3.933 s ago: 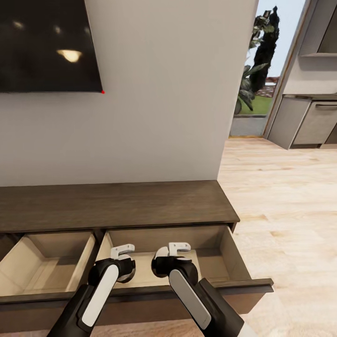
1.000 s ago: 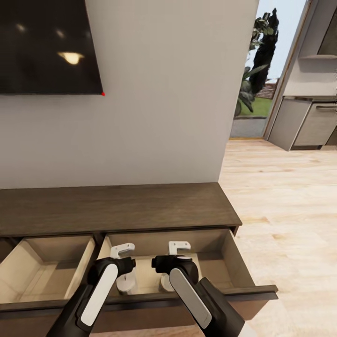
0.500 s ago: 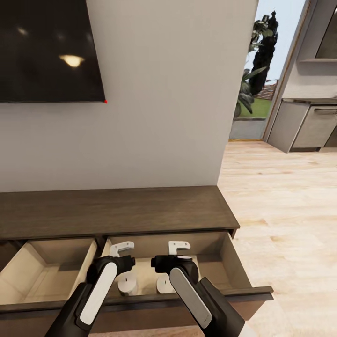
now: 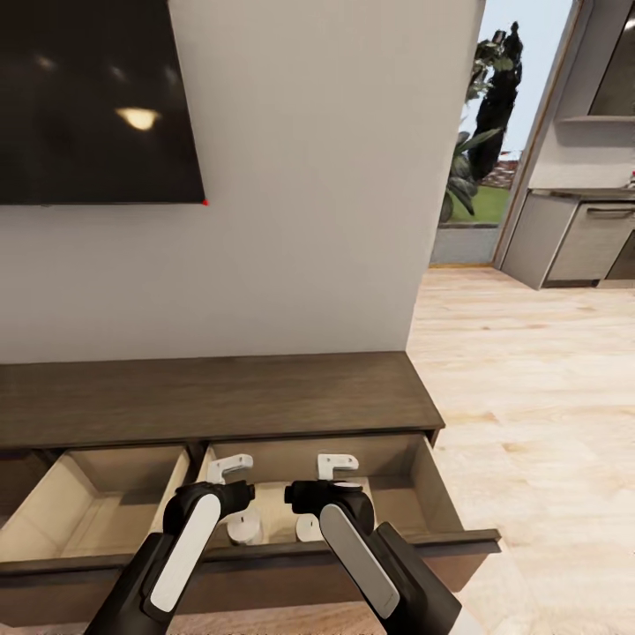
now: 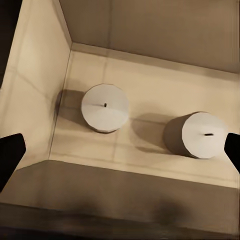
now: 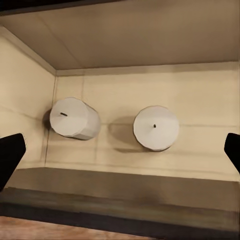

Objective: Place each of the two pumpkins and all three candles from the living room inside a cabinet in the living room (use any cabinet), then make sure every cabinet is closed, and position the cauldron so it is next to a table in the living room.

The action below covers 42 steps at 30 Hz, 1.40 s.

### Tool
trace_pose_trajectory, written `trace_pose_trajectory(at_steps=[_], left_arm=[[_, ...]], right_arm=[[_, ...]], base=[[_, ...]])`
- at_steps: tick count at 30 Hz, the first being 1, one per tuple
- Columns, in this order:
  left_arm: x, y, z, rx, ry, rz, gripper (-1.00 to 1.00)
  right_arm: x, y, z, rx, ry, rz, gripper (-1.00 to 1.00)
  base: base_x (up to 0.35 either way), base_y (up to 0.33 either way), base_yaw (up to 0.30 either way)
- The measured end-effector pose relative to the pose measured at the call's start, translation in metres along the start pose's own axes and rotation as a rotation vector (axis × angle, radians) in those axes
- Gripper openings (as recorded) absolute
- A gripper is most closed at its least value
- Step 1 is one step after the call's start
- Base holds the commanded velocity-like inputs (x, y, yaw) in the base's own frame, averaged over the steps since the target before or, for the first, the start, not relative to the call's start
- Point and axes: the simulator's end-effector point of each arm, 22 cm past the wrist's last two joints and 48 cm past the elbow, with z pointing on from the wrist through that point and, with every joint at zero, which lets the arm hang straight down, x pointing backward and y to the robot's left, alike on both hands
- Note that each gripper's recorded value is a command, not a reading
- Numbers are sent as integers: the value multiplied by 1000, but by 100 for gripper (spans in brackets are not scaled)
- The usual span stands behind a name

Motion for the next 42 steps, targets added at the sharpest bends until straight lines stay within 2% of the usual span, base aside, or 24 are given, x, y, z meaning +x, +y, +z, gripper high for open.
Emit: trace_pose_trajectory(at_steps=[5, 21, 27, 30, 35, 42], left_arm=[[-11, -2, -10, 4, -8, -1, 100], [-38, -3, -36, -2, -12, -4, 100], [-59, 17, -48, -22, -26, -57, 100], [-68, 24, -57, -25, -22, -67, 100], [-76, 34, -68, -34, -6, -74, 100], [-87, 35, -80, -39, -6, -75, 100]], right_arm=[[-15, 6, -12, -11, -17, 1, 100], [-43, 13, -36, -14, -20, 4, 100], [-65, -8, -42, 12, -26, 79, 100], [-72, -12, -46, 18, -27, 97, 100], [-81, -12, -53, 20, -28, 103, 100], [-92, -10, -64, 27, -34, 94, 100]], base=[[-24, 0, 0], [-193, 37, 0], [-155, 85, 0], [-24, 14, 0], [-5, 3, 46], [0, 0, 241]])
